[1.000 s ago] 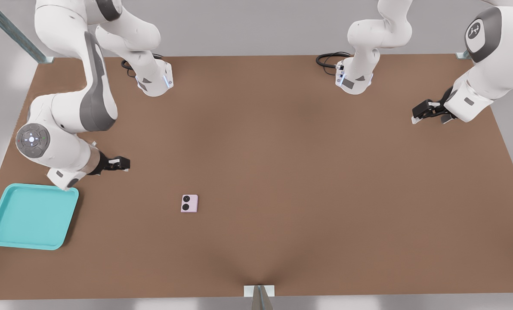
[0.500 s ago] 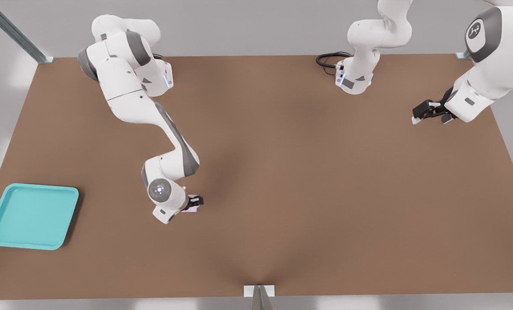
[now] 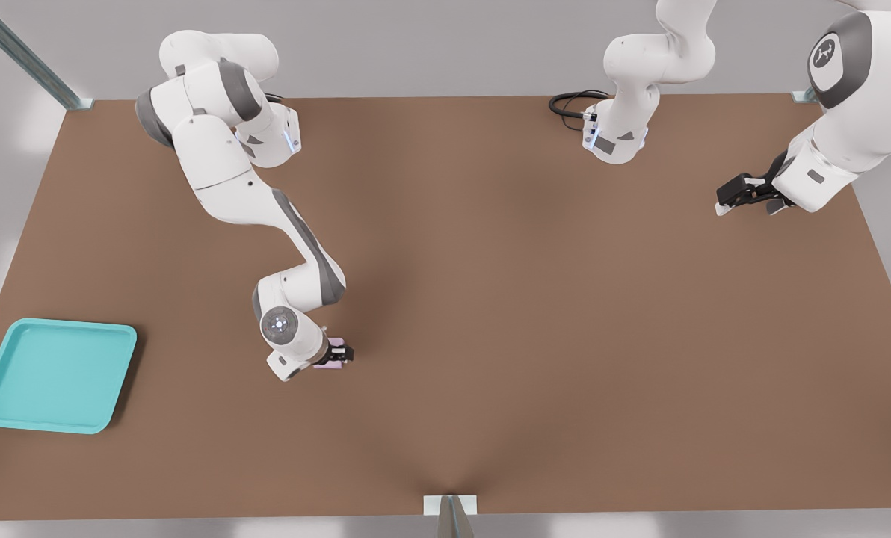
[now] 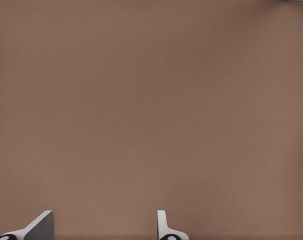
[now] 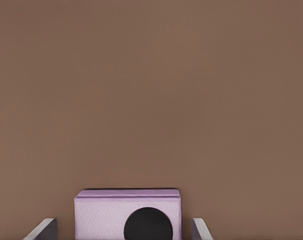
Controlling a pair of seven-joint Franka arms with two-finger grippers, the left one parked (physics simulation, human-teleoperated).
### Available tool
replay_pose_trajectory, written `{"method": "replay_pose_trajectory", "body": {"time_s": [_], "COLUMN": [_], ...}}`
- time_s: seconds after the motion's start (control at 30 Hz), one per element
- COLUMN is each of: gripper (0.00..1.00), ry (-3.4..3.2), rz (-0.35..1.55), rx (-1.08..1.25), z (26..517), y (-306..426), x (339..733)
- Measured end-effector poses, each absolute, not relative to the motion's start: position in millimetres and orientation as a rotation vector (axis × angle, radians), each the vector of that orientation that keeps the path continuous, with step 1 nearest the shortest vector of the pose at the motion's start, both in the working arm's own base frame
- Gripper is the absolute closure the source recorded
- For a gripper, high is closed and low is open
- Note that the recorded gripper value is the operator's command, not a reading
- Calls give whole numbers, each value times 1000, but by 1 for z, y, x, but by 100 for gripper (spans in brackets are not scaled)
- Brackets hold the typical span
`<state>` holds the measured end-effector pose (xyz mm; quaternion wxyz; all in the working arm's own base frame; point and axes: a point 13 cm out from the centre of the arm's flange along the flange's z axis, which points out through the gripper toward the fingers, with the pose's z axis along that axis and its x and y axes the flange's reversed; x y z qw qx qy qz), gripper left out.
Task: Keep left arm still and place phone on the tray with right arm
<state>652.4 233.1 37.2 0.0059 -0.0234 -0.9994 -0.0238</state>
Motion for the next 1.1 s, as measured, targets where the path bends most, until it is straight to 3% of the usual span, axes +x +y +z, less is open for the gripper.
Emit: {"method": "replay_pose_trajectory", "body": {"time_s": [0.1, 0.13, 0.33, 0.57, 0.7, 0.83, 0.97, 1.1], "gripper": [0, 7, 22, 22, 22, 22, 22, 22], "ry": [-3132, -3134, -3144, -3183, -3232, -3205, -3146, -3111], "rz": [-78, -80, -86, -104, -106, -67, -40, -41], "rx": [-101, -108, -143, -187, -323, -489, -615, -622], "z": [31, 30, 28, 68, 141, 167, 167, 152], "y": [233, 234, 236, 225, 140, 3, -141, -240], "x": [651, 651, 652, 670, 706, 713, 689, 656]}}
